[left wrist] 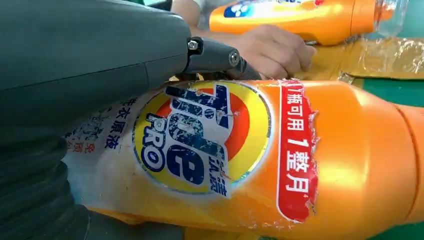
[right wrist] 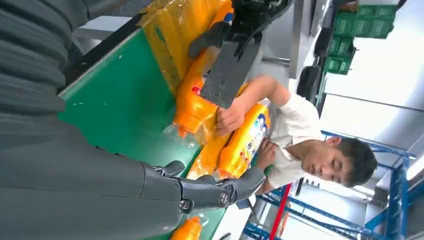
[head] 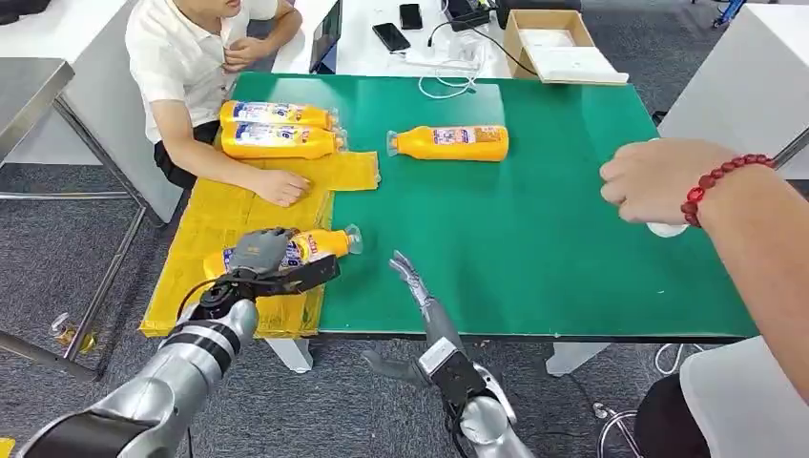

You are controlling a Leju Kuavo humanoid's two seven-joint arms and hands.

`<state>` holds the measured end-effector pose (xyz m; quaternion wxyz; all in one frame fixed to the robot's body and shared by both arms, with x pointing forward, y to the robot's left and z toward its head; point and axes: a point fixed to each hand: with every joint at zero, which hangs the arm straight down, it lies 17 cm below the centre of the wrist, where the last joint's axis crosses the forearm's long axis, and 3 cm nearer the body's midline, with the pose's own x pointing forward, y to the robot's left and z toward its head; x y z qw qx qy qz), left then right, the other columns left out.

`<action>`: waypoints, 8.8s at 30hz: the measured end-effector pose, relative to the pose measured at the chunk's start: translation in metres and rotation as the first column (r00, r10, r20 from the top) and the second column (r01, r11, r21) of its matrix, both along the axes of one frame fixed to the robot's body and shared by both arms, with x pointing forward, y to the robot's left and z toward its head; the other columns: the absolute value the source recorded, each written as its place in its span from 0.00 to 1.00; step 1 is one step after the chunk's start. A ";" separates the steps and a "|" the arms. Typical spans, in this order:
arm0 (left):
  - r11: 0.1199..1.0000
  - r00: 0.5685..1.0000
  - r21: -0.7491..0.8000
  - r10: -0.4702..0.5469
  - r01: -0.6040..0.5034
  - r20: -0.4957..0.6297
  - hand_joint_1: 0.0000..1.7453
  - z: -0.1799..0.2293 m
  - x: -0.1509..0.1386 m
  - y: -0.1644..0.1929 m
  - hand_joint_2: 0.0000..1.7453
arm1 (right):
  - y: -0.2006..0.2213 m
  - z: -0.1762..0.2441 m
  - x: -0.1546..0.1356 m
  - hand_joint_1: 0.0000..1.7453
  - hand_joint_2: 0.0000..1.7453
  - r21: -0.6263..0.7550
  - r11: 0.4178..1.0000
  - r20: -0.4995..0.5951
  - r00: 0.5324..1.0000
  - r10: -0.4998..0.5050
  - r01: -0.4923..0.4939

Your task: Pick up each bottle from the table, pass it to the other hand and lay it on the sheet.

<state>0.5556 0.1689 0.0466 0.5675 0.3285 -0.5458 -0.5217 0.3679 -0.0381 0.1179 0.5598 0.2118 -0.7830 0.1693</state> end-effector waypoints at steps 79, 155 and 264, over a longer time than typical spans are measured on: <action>-0.091 0.943 -0.938 0.012 0.333 0.334 0.00 0.187 -0.145 -0.026 1.00 | -0.095 -0.026 0.009 0.00 1.00 -0.284 0.857 0.273 0.893 -0.358 0.430; -0.179 0.730 -0.975 -0.649 0.129 0.216 0.00 0.181 -0.233 -0.266 1.00 | -0.196 -0.136 0.160 0.45 1.00 -0.948 0.308 -0.023 0.945 -0.327 0.083; -0.540 0.918 -0.826 -0.389 -0.162 0.074 0.00 0.158 -0.205 -0.154 1.00 | 0.068 0.014 0.000 1.00 1.00 -0.185 0.973 0.139 0.977 0.164 -0.137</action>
